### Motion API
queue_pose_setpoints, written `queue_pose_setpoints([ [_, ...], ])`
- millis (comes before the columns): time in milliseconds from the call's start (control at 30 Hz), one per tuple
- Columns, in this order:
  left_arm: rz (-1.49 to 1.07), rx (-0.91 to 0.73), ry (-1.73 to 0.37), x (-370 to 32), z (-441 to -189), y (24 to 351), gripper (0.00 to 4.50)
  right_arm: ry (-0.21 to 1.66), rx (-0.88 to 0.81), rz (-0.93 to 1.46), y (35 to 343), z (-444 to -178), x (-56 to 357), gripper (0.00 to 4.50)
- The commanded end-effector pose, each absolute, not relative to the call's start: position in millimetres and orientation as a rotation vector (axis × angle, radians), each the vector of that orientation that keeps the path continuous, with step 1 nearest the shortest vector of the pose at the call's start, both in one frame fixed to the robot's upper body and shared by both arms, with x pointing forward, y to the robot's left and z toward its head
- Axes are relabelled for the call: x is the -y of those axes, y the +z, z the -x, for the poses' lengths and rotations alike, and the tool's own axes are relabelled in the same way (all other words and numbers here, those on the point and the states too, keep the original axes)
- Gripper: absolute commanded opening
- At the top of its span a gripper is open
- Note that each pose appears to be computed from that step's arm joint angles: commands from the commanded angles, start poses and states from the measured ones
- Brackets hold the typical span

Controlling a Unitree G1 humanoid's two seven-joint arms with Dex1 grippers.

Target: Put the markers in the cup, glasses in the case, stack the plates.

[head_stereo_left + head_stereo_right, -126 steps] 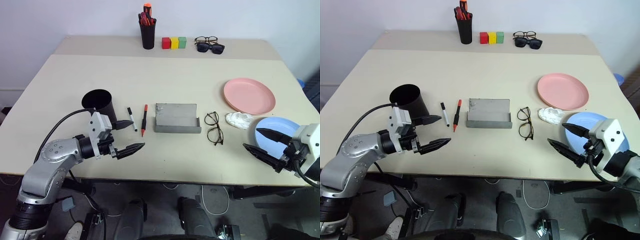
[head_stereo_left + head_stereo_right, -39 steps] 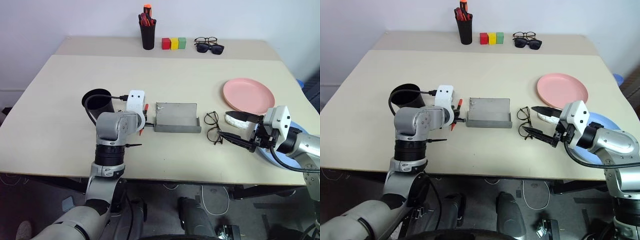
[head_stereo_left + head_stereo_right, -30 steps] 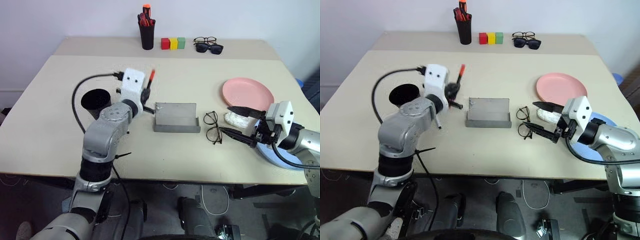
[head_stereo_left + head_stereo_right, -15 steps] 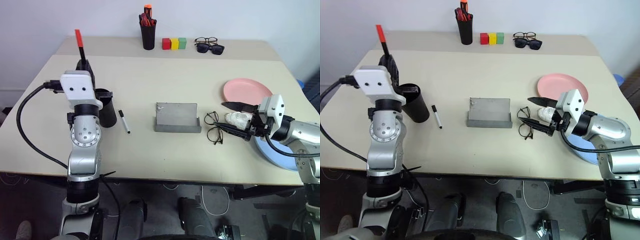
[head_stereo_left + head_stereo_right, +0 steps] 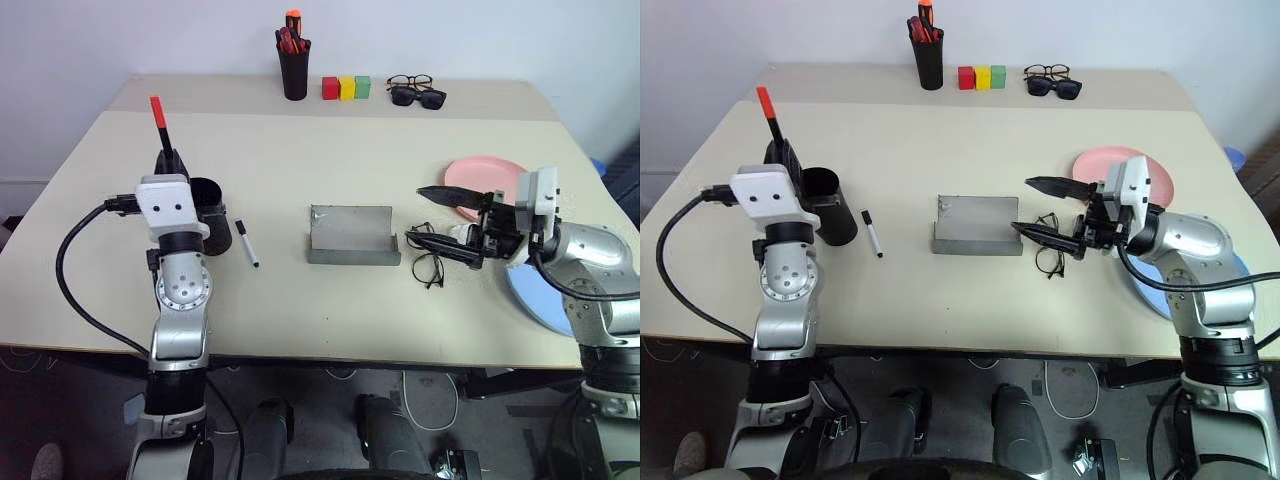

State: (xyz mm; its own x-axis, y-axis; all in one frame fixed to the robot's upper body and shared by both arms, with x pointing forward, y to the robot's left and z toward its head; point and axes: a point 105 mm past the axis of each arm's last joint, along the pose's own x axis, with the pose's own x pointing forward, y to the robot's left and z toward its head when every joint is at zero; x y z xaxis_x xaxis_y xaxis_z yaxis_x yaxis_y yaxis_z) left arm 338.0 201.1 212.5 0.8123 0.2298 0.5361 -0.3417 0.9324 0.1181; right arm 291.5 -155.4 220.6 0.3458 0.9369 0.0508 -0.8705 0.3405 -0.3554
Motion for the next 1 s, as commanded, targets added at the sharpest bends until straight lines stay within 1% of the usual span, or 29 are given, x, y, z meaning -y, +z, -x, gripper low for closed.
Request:
queue_pose_setpoints([
  [33,-0.225,0.598,0.326,-199.2,-335.9,219.8,0.09,1.224,0.320,0.301,230.7,-287.8,148.5,3.37],
  [300,-0.217,0.588,0.316,-193.4,-335.2,209.7,0.09,1.224,0.320,0.304,230.7,-288.7,150.4,3.37],
  [333,-0.211,0.589,0.305,-192.1,-333.6,209.2,0.49,1.223,0.319,0.305,230.9,-288.8,151.1,3.37],
  [367,-0.202,0.589,0.297,-191.2,-332.2,209.2,0.99,1.221,0.319,0.305,231.2,-289.0,151.9,3.37],
  [400,-0.193,0.591,0.289,-190.4,-331.1,209.9,1.35,1.220,0.318,0.305,231.5,-289.3,152.5,3.37],
  [500,-0.157,0.617,0.261,-188.1,-327.0,215.5,2.91,1.212,0.315,0.310,231.5,-290.5,154.5,3.37],
  [533,-0.139,0.632,0.243,-185.8,-325.3,220.3,3.33,1.210,0.314,0.311,231.5,-290.8,155.2,3.37],
  [667,-0.092,0.672,0.166,-173.2,-321.0,240.5,3.33,1.198,0.313,0.311,232.1,-292.5,158.1,3.37],
  [800,-0.057,0.622,0.047,-148.0,-324.7,255.8,3.33,1.172,0.305,0.314,231.9,-293.9,163.8,3.37],
  [867,-0.033,0.510,0.029,-139.4,-333.5,252.4,3.33,1.165,0.300,0.319,231.0,-293.3,165.2,3.37],
  [1000,-0.023,0.243,-0.023,-120.2,-356.9,232.7,3.33,1.148,0.295,0.318,230.7,-292.5,166.4,3.37],
])
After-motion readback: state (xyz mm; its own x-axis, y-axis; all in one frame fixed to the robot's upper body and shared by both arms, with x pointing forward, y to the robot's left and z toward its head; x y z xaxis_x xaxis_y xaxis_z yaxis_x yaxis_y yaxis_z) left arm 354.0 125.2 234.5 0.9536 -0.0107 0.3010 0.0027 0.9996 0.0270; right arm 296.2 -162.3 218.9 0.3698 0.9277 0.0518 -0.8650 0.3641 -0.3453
